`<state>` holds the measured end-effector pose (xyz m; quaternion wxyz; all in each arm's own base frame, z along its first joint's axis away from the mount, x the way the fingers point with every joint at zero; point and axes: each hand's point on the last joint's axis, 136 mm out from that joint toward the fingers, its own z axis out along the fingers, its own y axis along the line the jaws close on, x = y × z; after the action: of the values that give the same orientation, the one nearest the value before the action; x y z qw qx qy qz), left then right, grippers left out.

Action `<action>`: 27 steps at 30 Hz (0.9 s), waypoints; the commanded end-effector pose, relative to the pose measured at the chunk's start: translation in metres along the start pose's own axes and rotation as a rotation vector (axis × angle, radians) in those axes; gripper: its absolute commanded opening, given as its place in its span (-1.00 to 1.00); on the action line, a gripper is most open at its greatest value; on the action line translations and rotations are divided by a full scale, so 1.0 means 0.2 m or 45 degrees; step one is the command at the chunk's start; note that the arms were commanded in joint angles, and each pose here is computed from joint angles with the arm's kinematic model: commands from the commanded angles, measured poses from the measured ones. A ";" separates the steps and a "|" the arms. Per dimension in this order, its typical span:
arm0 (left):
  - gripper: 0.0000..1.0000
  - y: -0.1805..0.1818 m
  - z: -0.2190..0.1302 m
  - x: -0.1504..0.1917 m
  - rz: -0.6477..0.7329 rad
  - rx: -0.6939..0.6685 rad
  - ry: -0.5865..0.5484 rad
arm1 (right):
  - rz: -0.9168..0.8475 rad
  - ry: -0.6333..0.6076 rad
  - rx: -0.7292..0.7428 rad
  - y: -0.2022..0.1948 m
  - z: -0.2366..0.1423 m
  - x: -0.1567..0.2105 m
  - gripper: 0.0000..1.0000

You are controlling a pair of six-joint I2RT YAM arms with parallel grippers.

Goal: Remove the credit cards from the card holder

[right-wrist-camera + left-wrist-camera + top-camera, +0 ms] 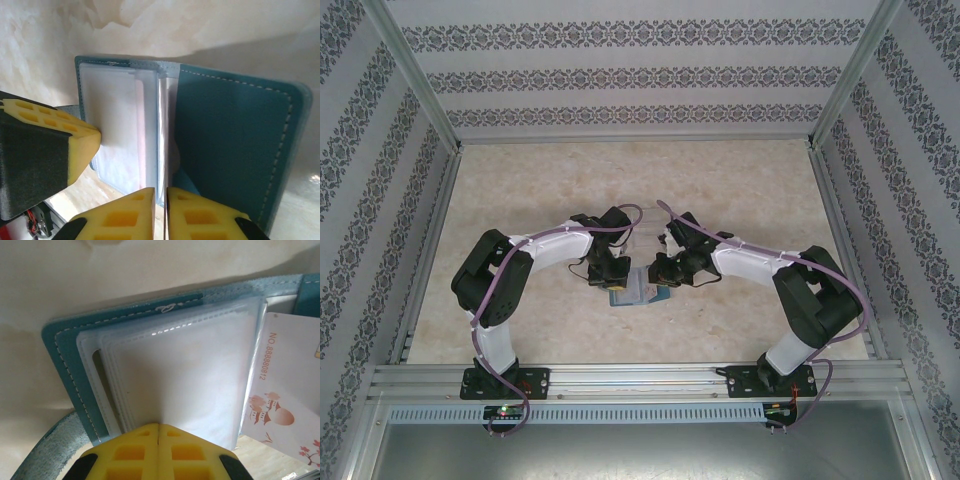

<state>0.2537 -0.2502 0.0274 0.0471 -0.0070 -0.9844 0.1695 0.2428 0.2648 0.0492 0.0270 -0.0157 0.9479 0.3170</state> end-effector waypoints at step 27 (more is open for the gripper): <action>-0.91 -0.03 -0.20 -0.08 0.063 -0.061 -0.157 | -0.288 -0.237 0.006 0.10 -0.37 -0.18 -0.86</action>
<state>0.2706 -0.2471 0.0464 0.0025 -0.0163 -0.9881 0.1527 0.2673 0.2376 0.1028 0.1197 -0.0410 0.9415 0.3123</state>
